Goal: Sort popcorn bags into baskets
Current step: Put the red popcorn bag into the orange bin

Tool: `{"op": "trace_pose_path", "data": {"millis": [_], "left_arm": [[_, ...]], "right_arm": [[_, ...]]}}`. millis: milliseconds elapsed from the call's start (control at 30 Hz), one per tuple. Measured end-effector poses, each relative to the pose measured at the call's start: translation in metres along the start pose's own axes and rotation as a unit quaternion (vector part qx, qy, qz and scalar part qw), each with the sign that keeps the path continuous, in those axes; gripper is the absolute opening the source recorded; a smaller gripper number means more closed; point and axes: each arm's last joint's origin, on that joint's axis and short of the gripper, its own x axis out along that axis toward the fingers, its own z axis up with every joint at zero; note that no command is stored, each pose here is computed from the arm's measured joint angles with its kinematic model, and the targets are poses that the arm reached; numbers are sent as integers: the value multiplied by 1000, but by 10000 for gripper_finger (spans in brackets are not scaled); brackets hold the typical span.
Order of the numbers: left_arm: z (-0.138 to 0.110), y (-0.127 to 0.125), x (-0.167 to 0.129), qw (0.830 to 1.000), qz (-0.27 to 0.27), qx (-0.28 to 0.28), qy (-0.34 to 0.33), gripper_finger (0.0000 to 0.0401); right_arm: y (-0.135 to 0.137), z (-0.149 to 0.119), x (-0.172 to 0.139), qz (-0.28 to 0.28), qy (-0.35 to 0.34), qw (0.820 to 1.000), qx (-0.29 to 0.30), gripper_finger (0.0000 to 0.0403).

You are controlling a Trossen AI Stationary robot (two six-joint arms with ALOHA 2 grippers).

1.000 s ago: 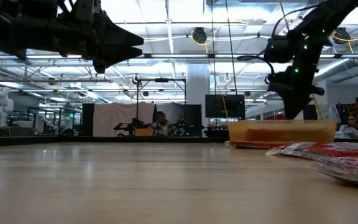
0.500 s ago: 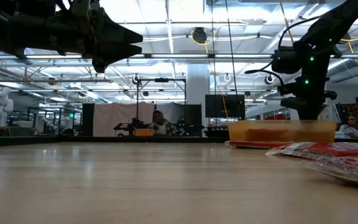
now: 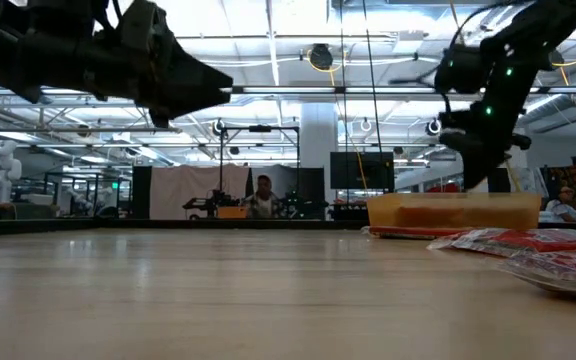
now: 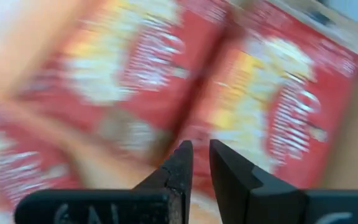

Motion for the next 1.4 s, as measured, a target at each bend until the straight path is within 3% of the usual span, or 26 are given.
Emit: {"op": "trace_pose_path", "data": {"millis": [300,733,933,1167,1400], "left_arm": [[-5,-5,18,1000,24,7,13,182],[-10,-22,57,998,23,44,42,182],[-15,-24,62,996,23,53,66,182],[-16,-23,62,995,22,67,74,182],[-32,-24,58,983,-12,92,156,195]], "right_arm": [[65,-13,-29,134,-86,986,-58,45],[117,-45,27,61,9,992,-109,16],[137,-56,39,67,1,992,-106,15],[166,-67,25,191,-6,980,-64,15],[188,-74,3,290,-45,954,-65,15]]}}
